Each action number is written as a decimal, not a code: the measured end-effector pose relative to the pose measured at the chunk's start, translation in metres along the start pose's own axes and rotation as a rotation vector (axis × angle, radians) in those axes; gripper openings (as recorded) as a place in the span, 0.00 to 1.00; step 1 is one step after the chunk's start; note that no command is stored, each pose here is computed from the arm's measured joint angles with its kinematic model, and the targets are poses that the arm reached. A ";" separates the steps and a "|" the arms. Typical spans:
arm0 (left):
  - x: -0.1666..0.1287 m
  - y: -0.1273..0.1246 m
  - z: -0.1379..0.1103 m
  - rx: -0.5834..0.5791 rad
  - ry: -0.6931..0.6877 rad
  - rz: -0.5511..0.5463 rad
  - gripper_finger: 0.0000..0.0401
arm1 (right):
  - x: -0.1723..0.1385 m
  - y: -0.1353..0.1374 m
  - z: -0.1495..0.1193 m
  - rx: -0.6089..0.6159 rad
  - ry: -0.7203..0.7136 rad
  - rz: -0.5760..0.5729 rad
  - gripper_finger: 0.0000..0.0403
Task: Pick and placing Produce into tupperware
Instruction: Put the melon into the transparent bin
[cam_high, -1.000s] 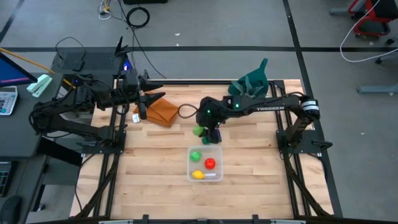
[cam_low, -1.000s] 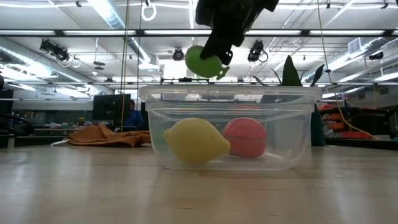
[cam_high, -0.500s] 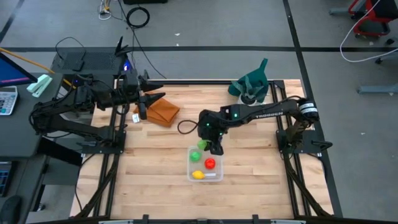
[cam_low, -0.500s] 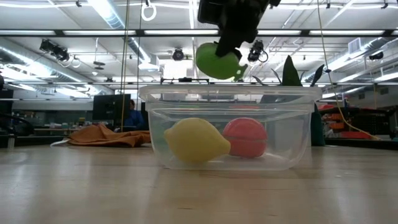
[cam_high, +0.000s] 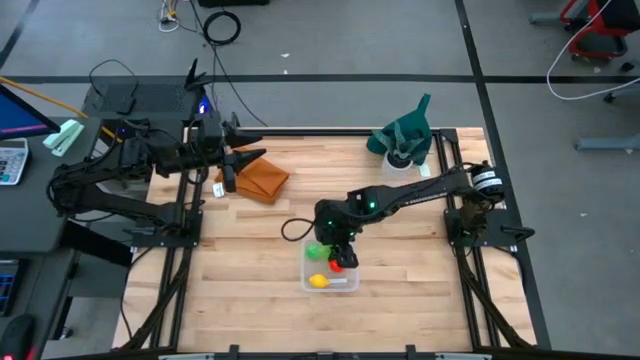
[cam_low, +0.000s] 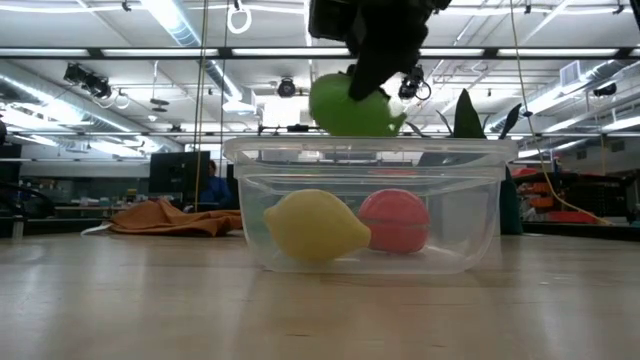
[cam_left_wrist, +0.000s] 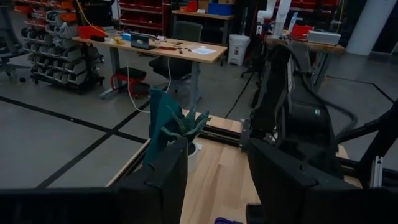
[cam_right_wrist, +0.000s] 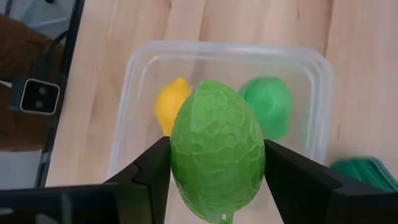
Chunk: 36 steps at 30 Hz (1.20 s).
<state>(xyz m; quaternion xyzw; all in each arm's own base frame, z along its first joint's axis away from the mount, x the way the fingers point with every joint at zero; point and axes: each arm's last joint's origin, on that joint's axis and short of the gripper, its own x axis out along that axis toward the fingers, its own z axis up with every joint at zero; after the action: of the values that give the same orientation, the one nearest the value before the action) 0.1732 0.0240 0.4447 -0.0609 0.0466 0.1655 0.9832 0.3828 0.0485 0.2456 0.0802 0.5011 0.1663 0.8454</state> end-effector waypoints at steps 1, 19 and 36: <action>0.000 0.000 0.000 -0.007 0.000 -0.001 0.43 | 0.002 0.000 0.001 -0.001 -0.010 0.000 0.46; 0.000 0.000 -0.002 -0.017 0.023 0.001 0.44 | 0.035 -0.007 -0.002 0.023 0.040 0.004 0.47; 0.000 0.001 -0.005 -0.009 0.056 0.005 0.44 | 0.035 -0.007 -0.002 0.006 0.042 -0.004 0.51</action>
<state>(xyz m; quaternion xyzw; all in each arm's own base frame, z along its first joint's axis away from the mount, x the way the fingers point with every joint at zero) 0.1725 0.0238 0.4392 -0.0696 0.0736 0.1663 0.9809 0.3980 0.0545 0.2136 0.0786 0.5194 0.1648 0.8348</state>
